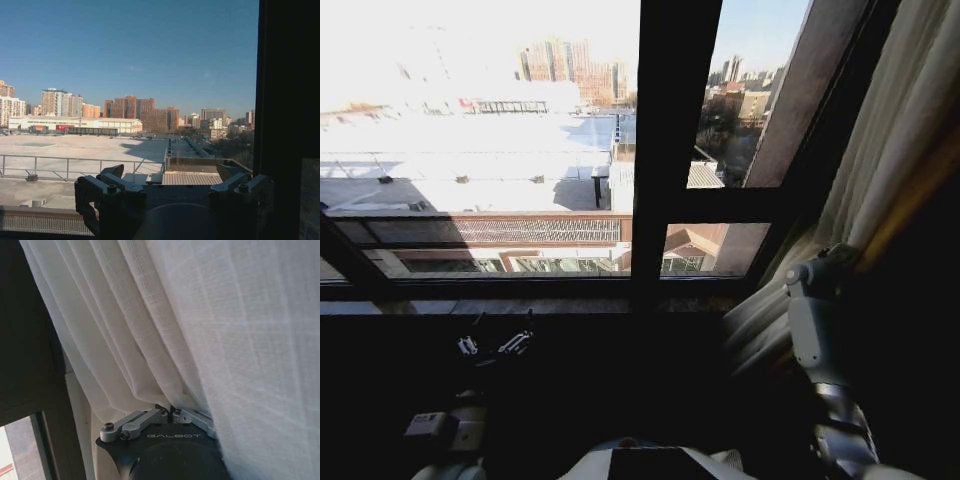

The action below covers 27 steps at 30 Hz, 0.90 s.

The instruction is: Open the curtains by pulling them apart, changing their state from closed to fully open.

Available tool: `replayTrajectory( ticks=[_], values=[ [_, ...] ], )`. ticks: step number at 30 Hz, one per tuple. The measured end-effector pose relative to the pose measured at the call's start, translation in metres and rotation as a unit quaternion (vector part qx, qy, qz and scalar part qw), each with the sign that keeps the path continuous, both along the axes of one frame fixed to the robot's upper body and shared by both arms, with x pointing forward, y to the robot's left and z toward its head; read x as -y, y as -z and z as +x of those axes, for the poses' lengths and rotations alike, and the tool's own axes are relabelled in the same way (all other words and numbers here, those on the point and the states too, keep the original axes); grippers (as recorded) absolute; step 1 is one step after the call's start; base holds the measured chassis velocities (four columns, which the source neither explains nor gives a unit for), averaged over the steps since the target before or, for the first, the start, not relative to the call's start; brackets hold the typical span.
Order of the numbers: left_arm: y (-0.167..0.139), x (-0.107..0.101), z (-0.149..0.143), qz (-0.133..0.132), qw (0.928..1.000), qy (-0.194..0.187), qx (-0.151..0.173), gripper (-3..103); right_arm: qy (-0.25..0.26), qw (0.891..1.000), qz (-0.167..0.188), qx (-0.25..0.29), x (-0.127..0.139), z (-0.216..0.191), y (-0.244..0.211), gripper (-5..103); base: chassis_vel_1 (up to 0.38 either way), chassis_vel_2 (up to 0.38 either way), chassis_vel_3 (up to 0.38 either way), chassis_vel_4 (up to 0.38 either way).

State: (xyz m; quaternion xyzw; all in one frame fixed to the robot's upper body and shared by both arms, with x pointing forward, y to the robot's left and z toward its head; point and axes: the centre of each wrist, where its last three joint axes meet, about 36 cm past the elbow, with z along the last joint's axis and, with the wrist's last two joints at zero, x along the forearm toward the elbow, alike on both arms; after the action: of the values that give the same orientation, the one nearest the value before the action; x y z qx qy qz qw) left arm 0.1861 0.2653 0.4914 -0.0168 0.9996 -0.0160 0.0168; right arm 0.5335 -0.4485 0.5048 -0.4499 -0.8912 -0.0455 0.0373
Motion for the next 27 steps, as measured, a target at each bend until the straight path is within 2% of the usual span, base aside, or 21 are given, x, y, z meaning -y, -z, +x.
replayTrajectory(
  ticks=[2, 3, 4, 5, 6, 9, 10, 11, 12, 13, 14, 15, 16, 18, 19, 20, 21, 23, 24, 26, 27],
  values=[
    [0.0, 0.0, 0.0, 0.0, 1.0, 0.001, 0.0, 100, -0.013, 1.0, -0.002, -0.001, -0.004, -0.003, 0.0, -3, 0.0, 0.0, 0.0, 0.0],
    [0.0, 0.001, 0.001, -0.001, 1.0, 0.004, 0.002, 100, -0.065, 0.998, -0.009, -0.001, -0.025, -0.015, -0.001, 7, 0.0, 0.0, 0.0, 0.0],
    [0.0, 0.001, 0.001, -0.001, 1.0, 0.005, 0.003, 100, -0.084, 0.996, -0.011, 0.0, -0.035, -0.019, -0.001, 7, 0.0, 0.0, 0.0, 0.0],
    [-0.001, 0.001, 0.002, 0.0, 1.0, 0.006, 0.003, 100, -0.117, 0.993, -0.014, 0.005, -0.053, -0.028, -0.003, 12, 0.0, 0.0, 0.0, 0.0],
    [-0.001, 0.001, 0.002, 0.0, 1.0, 0.006, 0.003, 100, -0.117, 0.993, -0.014, 0.005, -0.053, -0.028, -0.003, 12, 0.0, 0.0, 0.0, 0.0],
    [-0.002, 0.001, 0.004, 0.002, 0.9999, 0.009, 0.004, 100, -0.209, 0.978, -0.01, 0.012, -0.091, -0.054, -0.01, 28, 0.0, 0.0, 0.0, 0.0],
    [-0.002, 0.001, 0.004, 0.002, 0.9999, 0.009, 0.004, 100, -0.209, 0.978, -0.01, 0.012, -0.091, -0.054, -0.01, 28, 0.0, 0.0, 0.0, 0.0],
    [-0.003, 0.0, 0.004, 0.003, 0.9999, 0.009, 0.003, 100, -0.244, 0.97, -0.01, 0.012, -0.102, -0.065, -0.012, 28, 0.0, 0.0, 0.0, 0.0],
    [-0.003, -0.001, 0.005, 0.004, 0.9999, 0.01, 0.003, 100, -0.282, 0.959, -0.014, 0.007, -0.117, -0.079, -0.015, 33, 0.0, 0.0, 0.0, 0.0],
    [-0.004, -0.001, 0.006, 0.004, 0.9999, 0.01, 0.004, 100, -0.3, 0.954, -0.016, 0.003, -0.125, -0.087, -0.016, 39, 0.0, 0.0, 0.0, 0.0],
    [-0.004, -0.002, 0.006, 0.004, 0.9999, 0.011, 0.004, 100, -0.314, 0.949, -0.017, 0.0, -0.131, -0.096, -0.016, 45, 0.0, 0.0, 0.0, 0.0],
    [-0.004, -0.002, 0.006, 0.004, 0.9999, 0.011, 0.004, 100, -0.314, 0.949, -0.017, 0.0, -0.131, -0.096, -0.016, 45, 0.0, 0.0, 0.0, 0.0],
    [-0.006, -0.002, 0.008, 0.0, 0.9999, 0.012, 0.004, 100, -0.341, 0.94, -0.019, -0.004, -0.145, -0.118, -0.021, 51, 0.0, 0.0, 0.0, 0.0],
    [-0.009, -0.004, 0.009, -0.01, 0.9999, 0.012, -0.001, 100, -0.362, 0.932, -0.014, -0.007, -0.158, -0.143, -0.031, 61, 0.0, 0.0, 0.0, 0.0],
    [-0.009, -0.004, 0.009, -0.01, 0.9999, 0.012, -0.001, 100, -0.362, 0.932, -0.014, -0.007, -0.158, -0.143, -0.031, 61, 0.0, 0.0, 0.0, 0.0],
    [-0.011, -0.007, 0.012, -0.015, 0.9998, 0.012, -0.003, 100, -0.379, 0.925, -0.007, -0.013, -0.165, -0.163, -0.036, 67, 0.0, 0.0, 0.0, 0.0],
    [-0.013, -0.008, 0.014, -0.017, 0.9998, 0.012, -0.003, 100, -0.389, 0.921, -0.001, -0.02, -0.169, -0.178, -0.038, 67, 0.0, 0.0, 0.0, 0.0],
    [-0.015, -0.01, 0.018, -0.018, 0.9998, 0.009, -0.004, 100, -0.404, 0.914, 0.008, -0.031, -0.175, -0.204, -0.04, 79, 0.0, 0.0, 0.0, 0.0],
    [-0.015, -0.01, 0.018, -0.018, 0.9998, 0.009, -0.004, 100, -0.404, 0.914, 0.008, -0.031, -0.175, -0.204, -0.04, 79, 0.0, 0.0, 0.0, 0.0],
    [-0.017, -0.009, 0.021, -0.023, 0.9996, 0.01, -0.012, 100, -0.416, 0.908, 0.009, -0.048, -0.179, -0.229, -0.032, 89, 0.0, 0.0, 0.0, 0.0],
    [-0.017, -0.009, 0.022, -0.024, 0.9995, 0.012, -0.014, 100, -0.419, 0.906, 0.005, -0.052, -0.18, -0.235, -0.029, 89, 0.0, 0.0, 0.0, 0.0]
  ],
)
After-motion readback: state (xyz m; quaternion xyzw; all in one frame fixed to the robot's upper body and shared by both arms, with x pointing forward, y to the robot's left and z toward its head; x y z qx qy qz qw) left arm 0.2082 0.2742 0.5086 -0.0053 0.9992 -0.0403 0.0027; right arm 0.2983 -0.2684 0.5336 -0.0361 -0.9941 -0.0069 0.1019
